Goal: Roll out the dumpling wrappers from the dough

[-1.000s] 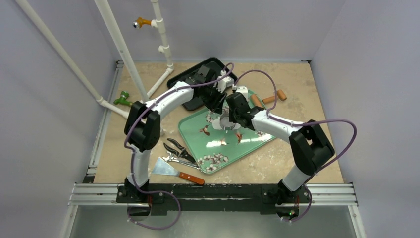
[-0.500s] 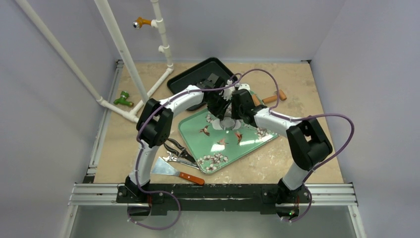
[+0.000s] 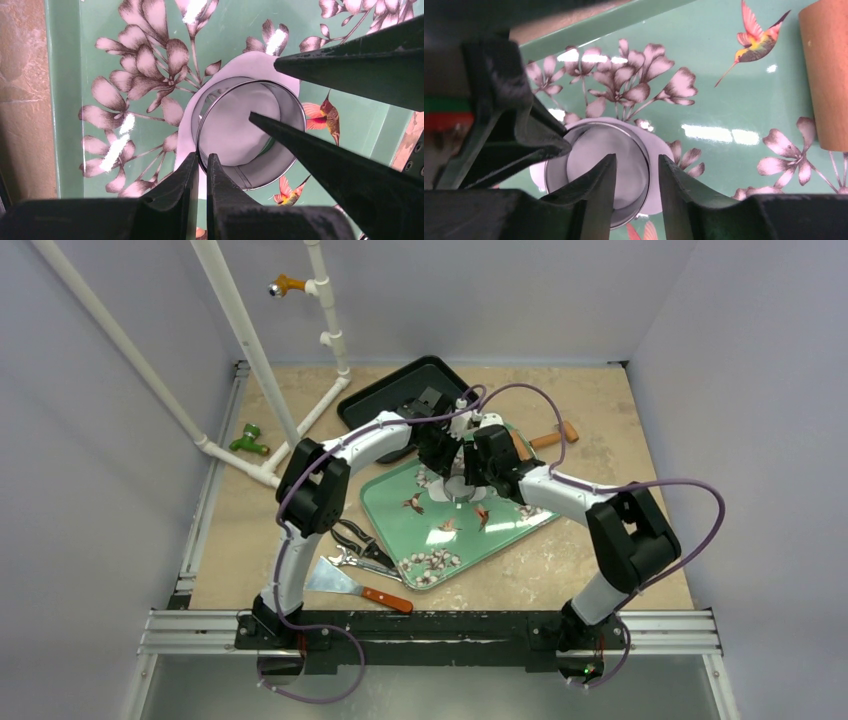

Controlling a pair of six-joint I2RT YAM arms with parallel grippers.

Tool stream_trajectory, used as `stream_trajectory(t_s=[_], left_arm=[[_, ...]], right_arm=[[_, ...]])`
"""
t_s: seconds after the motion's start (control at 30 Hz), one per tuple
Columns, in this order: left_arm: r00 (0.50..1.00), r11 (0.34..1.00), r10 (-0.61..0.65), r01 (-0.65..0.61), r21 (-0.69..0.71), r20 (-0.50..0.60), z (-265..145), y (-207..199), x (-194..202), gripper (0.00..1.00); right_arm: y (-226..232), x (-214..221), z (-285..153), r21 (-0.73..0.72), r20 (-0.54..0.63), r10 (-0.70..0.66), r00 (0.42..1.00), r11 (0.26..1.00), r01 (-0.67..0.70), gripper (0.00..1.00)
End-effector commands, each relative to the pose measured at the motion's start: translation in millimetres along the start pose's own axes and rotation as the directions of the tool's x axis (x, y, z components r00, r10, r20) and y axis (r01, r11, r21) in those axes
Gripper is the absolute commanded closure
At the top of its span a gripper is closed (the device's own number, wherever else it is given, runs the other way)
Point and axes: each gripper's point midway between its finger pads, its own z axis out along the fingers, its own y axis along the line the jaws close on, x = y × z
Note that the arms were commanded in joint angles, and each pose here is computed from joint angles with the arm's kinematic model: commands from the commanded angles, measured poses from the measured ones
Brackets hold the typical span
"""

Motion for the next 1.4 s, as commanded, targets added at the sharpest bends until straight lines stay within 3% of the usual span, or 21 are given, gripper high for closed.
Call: stream_trajectory(t_s=[0.0,0.17,0.37,0.47,0.57,0.73,0.9,1.37], left_arm=[[1.0,0.999,0.019,-0.019,-0.026,-0.014,10.4,8.6,1.8,1.0],[1.0,1.0,0.009,-0.009,-0.025,-0.029,14.7,9.1,6.1,1.0],[0.998,1.0,-0.027,0.026,-0.013,-0.059,22.0,8.5,14.6,1.0],[0.993,0.994,-0.105,0.106,0.022,-0.047,22.1,5.6,8.6,1.0],[0.994,0.995,-0.094,0.095,0.014,-0.053,26.4,7.0,4.9,1.0],[0.991,0.993,-0.102,0.106,0.045,-0.083,28.1,2.5,2.0,1.0],[0.99,0.993,-0.101,0.107,0.057,-0.103,29.6,1.6,2.7,1.0],[0.992,0.996,-0.026,0.036,0.077,-0.126,32.9,-4.9,-1.5,1.0]], right_arm=[[15.2,-6.8,-9.5,-0.097,0.047,-0.018,0.999,0.995,0.022,0.62],[3.4,9.7,8.0,-0.032,-0.002,-0.029,1.0,0.999,0.029,0.63],[-5.8,14.9,15.3,0.029,-0.006,0.006,1.0,1.0,-0.006,1.0],[-19.0,22.3,9.6,0.12,-0.013,0.06,0.998,0.991,-0.058,1.0],[-13.6,36.3,2.8,0.177,-0.016,0.063,0.998,0.982,-0.06,1.0],[7.4,60.5,0.9,0.179,-0.063,0.123,0.99,0.978,-0.11,1.0],[15.3,62.1,-10.2,0.136,-0.038,0.223,0.974,0.967,-0.216,1.0],[33.3,83.4,-24.6,0.136,-0.058,0.265,0.963,0.957,-0.255,1.0]])
